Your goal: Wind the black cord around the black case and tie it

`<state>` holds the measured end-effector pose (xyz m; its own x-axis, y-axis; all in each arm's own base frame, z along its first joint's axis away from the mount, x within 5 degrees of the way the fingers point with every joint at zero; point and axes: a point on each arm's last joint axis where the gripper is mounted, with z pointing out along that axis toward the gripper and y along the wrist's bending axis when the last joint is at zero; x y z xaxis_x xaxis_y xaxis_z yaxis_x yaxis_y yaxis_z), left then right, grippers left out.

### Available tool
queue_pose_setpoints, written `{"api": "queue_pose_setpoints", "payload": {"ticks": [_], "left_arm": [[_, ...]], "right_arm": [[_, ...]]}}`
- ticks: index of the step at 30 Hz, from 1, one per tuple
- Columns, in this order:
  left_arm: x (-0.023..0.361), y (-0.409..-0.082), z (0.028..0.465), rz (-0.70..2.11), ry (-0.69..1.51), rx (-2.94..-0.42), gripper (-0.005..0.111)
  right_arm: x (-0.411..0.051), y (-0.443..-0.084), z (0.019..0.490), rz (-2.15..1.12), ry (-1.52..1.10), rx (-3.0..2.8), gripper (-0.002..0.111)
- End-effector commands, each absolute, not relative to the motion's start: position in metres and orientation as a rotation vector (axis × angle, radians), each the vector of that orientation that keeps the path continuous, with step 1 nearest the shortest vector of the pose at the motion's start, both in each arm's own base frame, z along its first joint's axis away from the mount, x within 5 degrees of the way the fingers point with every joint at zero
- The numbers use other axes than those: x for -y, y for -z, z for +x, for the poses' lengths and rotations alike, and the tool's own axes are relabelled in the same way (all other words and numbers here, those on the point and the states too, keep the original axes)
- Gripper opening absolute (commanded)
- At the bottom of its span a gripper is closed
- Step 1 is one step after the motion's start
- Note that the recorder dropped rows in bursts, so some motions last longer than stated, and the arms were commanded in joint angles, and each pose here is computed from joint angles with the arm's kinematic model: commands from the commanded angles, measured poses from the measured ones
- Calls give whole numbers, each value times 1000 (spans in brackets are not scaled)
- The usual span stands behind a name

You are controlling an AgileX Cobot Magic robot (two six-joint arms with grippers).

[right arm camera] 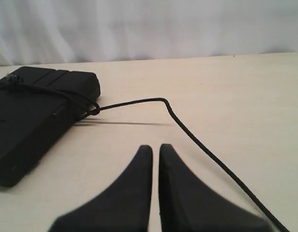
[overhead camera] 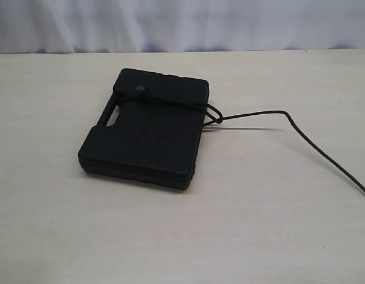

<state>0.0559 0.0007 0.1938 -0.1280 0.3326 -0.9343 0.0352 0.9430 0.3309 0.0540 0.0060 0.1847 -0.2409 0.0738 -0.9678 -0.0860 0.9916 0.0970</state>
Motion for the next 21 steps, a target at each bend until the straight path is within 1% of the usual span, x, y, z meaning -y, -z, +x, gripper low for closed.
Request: {"api": "queue_pose_setpoints", "payload": {"ticks": [1, 15, 18, 21], "left_arm": [[-1, -194, 56, 280, -259, -1679, 0], [-1, -194, 56, 280, -259, -1679, 0], [-1, -188, 55, 290, -253, -1743, 0], [-1, -187, 55, 291, -252, -1751, 0]], "right_arm": [[-6, -183, 53, -5, -146, -1824, 4], [-6, -183, 53, -5, -146, -1824, 4], [-6, -183, 53, -5, -146, -1824, 4], [-6, -183, 53, -5, -146, -1826, 4]]}}
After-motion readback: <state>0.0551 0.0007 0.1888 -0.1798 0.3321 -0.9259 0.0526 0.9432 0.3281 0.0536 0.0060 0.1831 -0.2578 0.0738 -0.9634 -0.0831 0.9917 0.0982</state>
